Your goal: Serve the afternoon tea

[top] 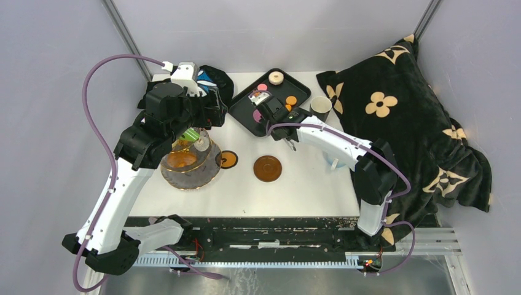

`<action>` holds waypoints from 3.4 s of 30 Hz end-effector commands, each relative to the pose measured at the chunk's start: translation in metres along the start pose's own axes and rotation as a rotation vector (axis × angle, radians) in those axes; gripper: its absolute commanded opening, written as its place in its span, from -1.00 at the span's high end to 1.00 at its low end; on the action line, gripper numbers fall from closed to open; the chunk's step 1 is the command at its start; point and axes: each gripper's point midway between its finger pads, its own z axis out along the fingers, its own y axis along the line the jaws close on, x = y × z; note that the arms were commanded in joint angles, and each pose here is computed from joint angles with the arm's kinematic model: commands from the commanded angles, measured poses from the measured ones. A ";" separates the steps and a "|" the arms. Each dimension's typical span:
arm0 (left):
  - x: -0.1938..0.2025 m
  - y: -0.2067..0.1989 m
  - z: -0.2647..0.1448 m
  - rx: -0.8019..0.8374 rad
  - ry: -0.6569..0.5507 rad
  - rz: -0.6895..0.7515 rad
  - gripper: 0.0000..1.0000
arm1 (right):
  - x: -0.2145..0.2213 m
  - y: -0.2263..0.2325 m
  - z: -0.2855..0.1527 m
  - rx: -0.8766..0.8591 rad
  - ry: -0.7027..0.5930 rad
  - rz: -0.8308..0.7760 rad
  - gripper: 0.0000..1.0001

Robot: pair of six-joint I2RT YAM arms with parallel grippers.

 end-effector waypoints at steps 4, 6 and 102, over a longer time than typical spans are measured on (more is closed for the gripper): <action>-0.017 -0.007 -0.002 0.039 -0.061 0.019 -0.98 | -0.032 0.017 -0.039 -0.172 -0.156 0.090 0.98; -0.018 -0.008 -0.003 0.041 -0.064 0.019 -0.98 | -0.032 0.026 -0.048 -0.240 -0.167 0.107 0.98; -0.020 -0.014 0.002 0.066 -0.057 0.011 -0.98 | -0.016 -0.086 -0.003 -0.038 -0.086 0.415 0.07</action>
